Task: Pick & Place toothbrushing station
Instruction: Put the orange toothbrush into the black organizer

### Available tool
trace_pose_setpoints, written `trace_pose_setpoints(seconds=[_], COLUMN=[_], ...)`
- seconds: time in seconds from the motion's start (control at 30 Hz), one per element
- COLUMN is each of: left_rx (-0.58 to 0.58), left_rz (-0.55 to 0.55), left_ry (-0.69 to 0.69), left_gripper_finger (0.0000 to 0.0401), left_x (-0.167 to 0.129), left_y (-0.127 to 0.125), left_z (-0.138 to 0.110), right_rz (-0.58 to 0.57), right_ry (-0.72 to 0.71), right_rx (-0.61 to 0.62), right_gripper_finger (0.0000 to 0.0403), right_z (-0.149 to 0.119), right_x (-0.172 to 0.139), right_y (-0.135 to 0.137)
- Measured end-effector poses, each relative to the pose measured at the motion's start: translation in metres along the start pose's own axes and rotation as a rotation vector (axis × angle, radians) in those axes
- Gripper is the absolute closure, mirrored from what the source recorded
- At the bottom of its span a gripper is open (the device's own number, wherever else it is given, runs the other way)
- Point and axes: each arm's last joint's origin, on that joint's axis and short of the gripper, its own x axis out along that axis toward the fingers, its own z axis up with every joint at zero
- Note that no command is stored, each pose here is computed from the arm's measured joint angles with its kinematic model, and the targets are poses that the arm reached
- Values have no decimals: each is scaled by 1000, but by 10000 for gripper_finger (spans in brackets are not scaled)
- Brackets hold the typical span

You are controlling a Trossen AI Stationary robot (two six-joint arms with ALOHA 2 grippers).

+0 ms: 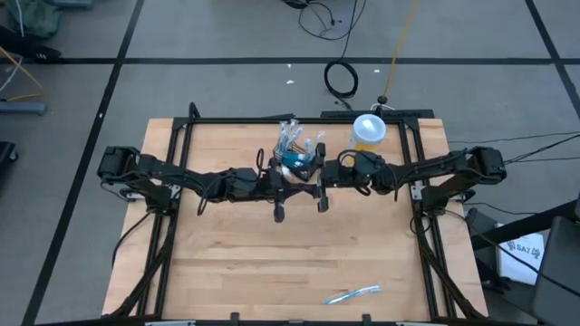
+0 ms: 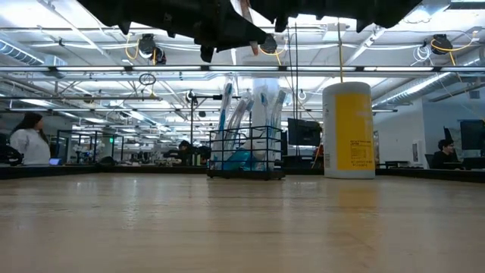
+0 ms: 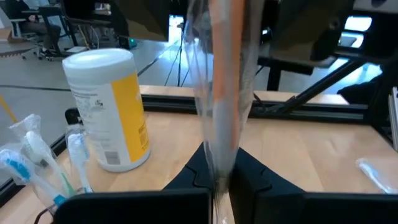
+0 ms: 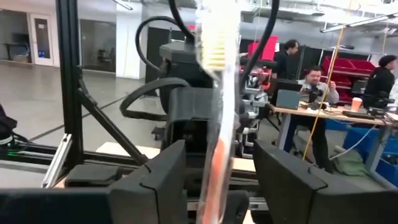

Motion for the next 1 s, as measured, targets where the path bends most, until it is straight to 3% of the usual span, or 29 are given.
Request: trace_pose_setpoints(seconds=[0.17,0.53,0.87,1.0], left_rx=[7,2,-3,0], left_rz=[0,1,3,15], left_ry=[21,48,87,98], left_gripper_finger=[375,380,389,376], left_x=[0,0,0,0], left_y=[0,3,4,5], left_z=[-2,-5,-8,-9], right_rz=[-6,41,19,13], right_ry=[-46,-26,-14,-18], right_rx=[-1,12,14,-4], right_gripper_finger=[246,340,343,370], right_z=[4,-3,-20,-20], right_x=[0,3,11,10], right_y=[-1,1,-8,-11])
